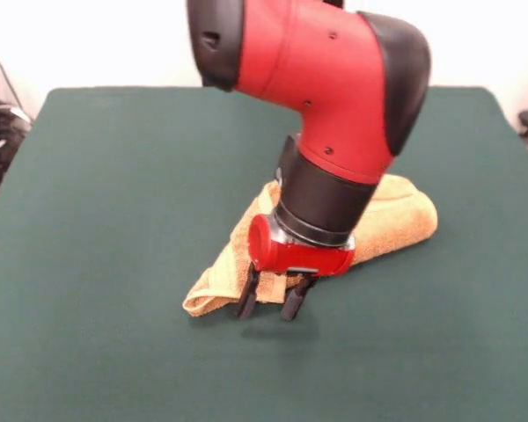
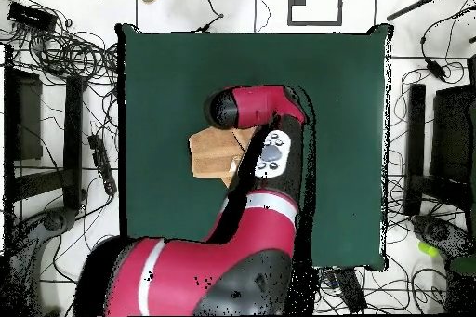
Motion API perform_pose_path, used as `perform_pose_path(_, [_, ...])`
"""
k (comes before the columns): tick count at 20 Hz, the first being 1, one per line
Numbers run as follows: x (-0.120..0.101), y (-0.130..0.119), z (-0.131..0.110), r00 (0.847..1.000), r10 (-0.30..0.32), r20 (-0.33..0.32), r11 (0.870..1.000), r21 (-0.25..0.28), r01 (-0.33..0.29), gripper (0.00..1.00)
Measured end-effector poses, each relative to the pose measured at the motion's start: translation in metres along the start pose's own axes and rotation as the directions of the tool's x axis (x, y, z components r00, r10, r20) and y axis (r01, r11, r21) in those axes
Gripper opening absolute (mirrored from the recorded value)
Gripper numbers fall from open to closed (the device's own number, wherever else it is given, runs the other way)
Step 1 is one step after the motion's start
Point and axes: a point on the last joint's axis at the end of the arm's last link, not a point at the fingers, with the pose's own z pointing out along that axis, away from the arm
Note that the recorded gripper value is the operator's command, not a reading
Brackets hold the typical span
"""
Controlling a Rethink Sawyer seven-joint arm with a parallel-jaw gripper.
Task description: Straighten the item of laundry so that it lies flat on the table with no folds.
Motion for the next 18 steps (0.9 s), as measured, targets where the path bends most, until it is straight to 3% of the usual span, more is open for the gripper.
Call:
perform_pose_path(11, [-0.014,0.013,0.0,0.991,-0.09,-0.1,0.99,0.096,0.099,1.0])
perform_pose_path(18, [-0.026,0.02,0.002,0.977,-0.141,-0.16,0.972,0.163,0.167,1.0])
